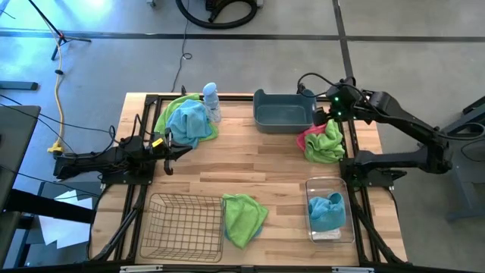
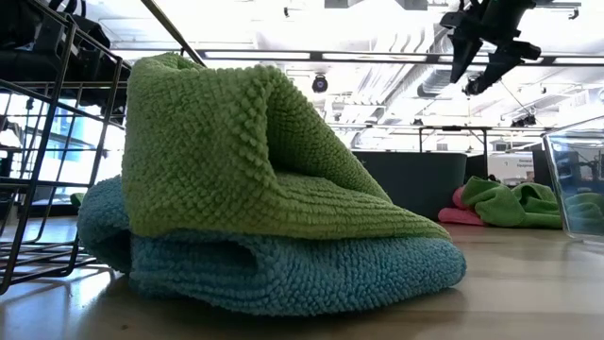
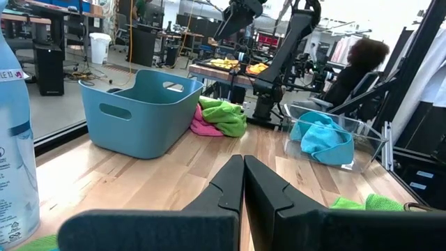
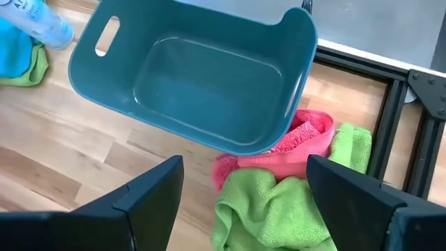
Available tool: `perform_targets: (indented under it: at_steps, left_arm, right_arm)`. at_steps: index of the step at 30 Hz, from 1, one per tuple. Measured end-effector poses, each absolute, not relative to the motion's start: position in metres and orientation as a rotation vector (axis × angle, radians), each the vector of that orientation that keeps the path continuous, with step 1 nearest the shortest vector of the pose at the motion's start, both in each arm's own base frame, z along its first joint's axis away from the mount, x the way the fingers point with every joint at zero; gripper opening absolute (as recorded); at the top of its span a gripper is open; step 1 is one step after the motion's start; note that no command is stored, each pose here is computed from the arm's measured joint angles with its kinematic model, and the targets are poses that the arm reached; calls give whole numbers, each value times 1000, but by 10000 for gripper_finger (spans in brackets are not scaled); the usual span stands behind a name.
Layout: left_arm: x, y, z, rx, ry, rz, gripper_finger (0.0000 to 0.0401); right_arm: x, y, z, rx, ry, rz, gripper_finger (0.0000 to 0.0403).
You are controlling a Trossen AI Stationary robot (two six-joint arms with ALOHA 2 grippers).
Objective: Sort microfiber towel by color & place in baskets
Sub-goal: Put the left blue towel into the transparent bin
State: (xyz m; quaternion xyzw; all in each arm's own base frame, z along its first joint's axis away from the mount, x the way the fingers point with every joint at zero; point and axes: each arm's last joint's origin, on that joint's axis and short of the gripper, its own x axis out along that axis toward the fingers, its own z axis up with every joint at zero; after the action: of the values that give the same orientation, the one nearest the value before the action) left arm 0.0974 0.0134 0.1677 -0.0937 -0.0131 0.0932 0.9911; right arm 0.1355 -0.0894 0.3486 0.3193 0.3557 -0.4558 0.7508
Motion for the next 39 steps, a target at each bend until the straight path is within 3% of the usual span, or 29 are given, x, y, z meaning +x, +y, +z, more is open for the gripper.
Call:
perform_targets:
  at_steps: [7, 14, 20, 26, 39]
  left_arm:
    - [97, 16, 169, -197, -54, 280, 0]
    - [95, 17, 181, -585, -239, 257, 0]
    - [93, 17, 193, -757, -389, 214, 0]
    - [90, 17, 201, -809, -475, 170, 0]
    - [91, 19, 201, -736, -471, 262, 6]
  right_arm:
    - [137, -88, 348, 769, 770, -951, 297]
    - [150, -86, 348, 853, 723, -737, 297]
    - [155, -84, 335, 886, 746, -736, 297]
    - [155, -84, 328, 920, 749, -765, 297]
    - [160, -87, 332, 911, 676, -745, 297]
